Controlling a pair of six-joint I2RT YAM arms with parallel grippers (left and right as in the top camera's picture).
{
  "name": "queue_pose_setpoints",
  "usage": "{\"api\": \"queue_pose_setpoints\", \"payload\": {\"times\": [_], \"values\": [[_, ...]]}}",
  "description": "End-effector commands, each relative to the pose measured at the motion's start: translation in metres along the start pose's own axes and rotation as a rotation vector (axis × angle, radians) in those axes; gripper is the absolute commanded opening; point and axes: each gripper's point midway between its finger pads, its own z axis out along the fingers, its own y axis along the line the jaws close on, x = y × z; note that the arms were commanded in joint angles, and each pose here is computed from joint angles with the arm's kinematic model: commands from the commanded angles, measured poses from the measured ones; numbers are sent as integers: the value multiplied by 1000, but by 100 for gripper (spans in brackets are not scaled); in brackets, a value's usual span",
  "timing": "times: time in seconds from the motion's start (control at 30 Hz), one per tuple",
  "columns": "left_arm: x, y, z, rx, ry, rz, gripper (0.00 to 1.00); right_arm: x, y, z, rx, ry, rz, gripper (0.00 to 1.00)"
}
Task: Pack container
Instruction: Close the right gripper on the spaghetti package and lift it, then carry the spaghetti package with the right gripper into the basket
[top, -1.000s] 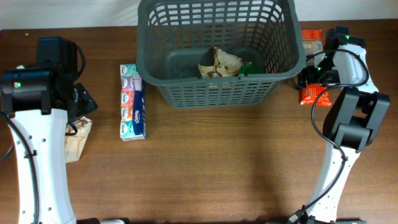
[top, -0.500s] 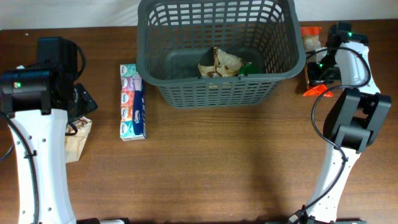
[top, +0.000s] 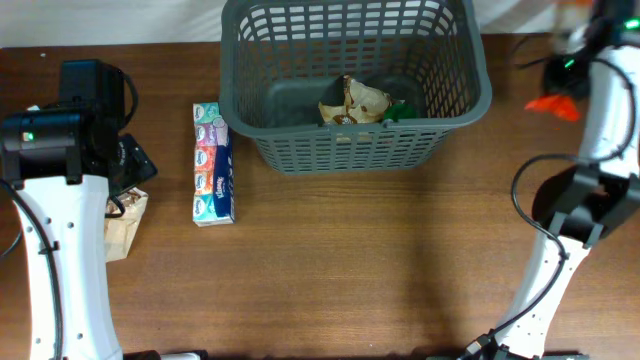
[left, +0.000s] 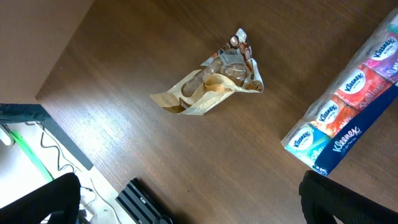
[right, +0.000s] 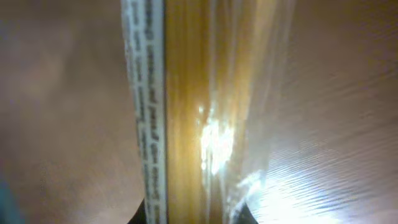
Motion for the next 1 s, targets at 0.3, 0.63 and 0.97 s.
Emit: {"api": "queue_pose_setpoints", "payload": {"times": [0.3,0.63,0.97], "values": [[7,-7,3,40,41,1,100,-43,59,-228,-272,-513,-42,4],[5,-8,3,42,37,-1,100,-14,149,-300,-491,-595,-211,4],[3,-9,3,47,29,-5,100,43,269,-338,-681,-576,-436,4]]}}
